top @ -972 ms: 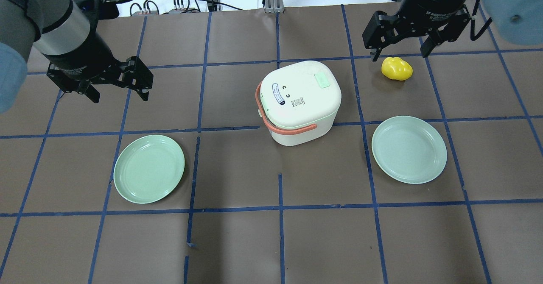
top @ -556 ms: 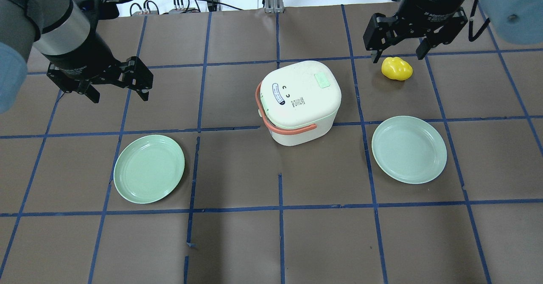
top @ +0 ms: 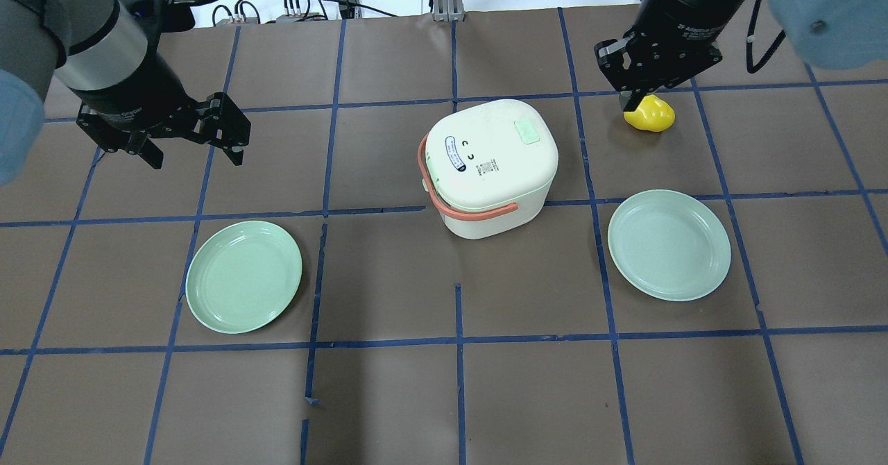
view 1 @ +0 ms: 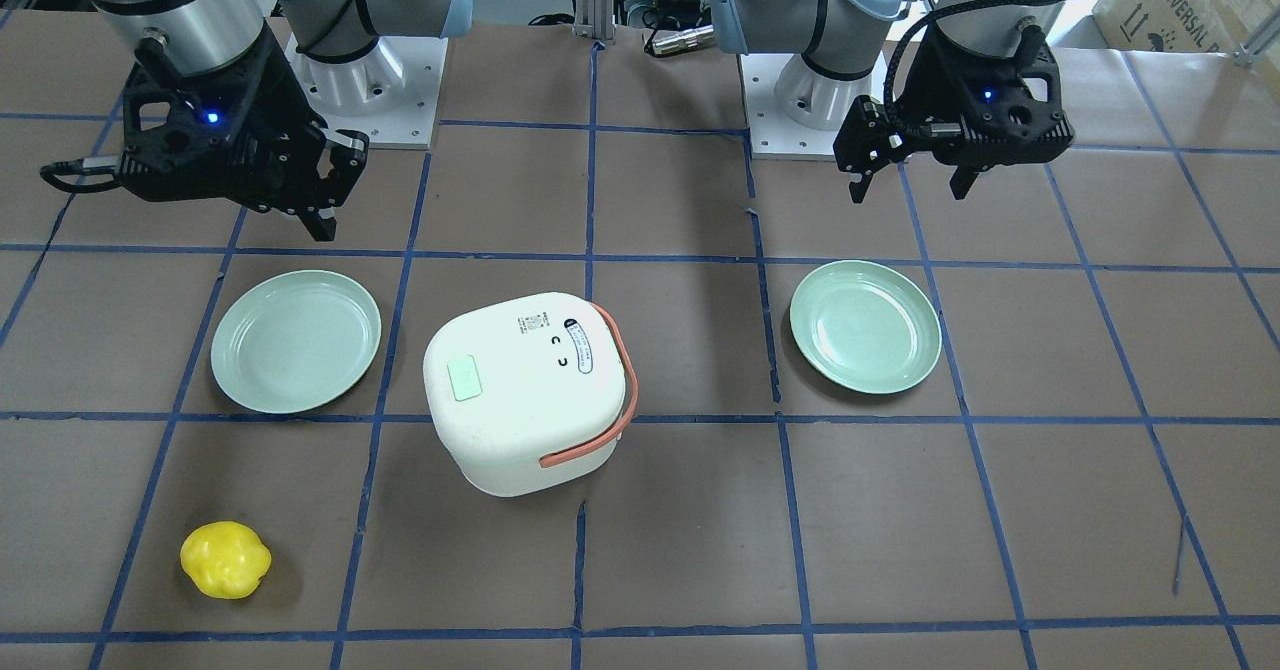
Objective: Press rice cooker button
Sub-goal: 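Move the right gripper over the white rice cooker's lid button, then press down on the rice cooker's lid button with the right gripper, then lift the right gripper away as the rice cooker lid pops open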
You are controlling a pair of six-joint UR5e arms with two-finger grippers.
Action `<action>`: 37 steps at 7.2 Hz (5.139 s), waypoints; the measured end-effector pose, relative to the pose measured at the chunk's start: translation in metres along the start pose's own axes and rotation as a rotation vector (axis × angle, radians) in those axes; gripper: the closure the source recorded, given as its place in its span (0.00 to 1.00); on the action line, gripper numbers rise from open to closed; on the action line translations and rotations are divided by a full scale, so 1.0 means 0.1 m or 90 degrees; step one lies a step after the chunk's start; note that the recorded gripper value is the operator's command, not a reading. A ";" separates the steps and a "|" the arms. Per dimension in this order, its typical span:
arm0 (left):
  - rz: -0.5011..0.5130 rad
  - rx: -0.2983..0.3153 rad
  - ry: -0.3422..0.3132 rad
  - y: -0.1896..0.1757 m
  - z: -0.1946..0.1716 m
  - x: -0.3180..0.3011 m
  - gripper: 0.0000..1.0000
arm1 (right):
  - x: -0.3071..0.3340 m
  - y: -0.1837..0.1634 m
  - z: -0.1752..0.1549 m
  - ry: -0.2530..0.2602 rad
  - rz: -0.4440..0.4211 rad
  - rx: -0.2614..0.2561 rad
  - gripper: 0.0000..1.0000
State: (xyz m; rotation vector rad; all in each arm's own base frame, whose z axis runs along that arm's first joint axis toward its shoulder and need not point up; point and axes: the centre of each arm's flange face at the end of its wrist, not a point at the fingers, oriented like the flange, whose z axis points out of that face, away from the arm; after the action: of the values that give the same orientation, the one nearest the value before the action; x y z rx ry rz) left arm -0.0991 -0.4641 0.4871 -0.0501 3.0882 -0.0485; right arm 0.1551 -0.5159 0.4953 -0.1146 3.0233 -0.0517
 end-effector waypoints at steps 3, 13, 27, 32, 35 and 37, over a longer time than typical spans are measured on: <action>0.000 0.000 0.000 0.00 0.00 0.00 0.00 | -0.07 -0.23 0.35 -0.080 -0.021 -0.027 0.98; 0.000 0.000 0.000 0.00 0.00 0.00 0.00 | -0.08 -0.88 1.11 -0.184 -0.033 0.012 1.00; 0.000 0.000 0.000 0.00 0.00 0.00 0.00 | -0.07 -0.72 1.53 -0.216 -0.022 -0.036 1.00; 0.000 0.000 0.000 0.00 0.00 0.00 0.00 | -0.07 -0.73 1.54 -0.216 -0.023 -0.036 1.00; 0.000 0.000 0.000 0.00 0.00 0.00 0.00 | -0.12 -0.58 1.18 -0.206 -0.023 -0.017 0.97; 0.000 0.000 0.000 0.00 0.00 0.00 0.00 | -0.16 -0.33 0.78 -0.196 -0.021 -0.022 0.46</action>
State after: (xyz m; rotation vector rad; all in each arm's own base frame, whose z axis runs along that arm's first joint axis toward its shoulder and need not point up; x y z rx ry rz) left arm -0.0991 -0.4641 0.4871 -0.0501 3.0882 -0.0491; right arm 0.1827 -0.5501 0.4215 -0.1586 2.7159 0.0135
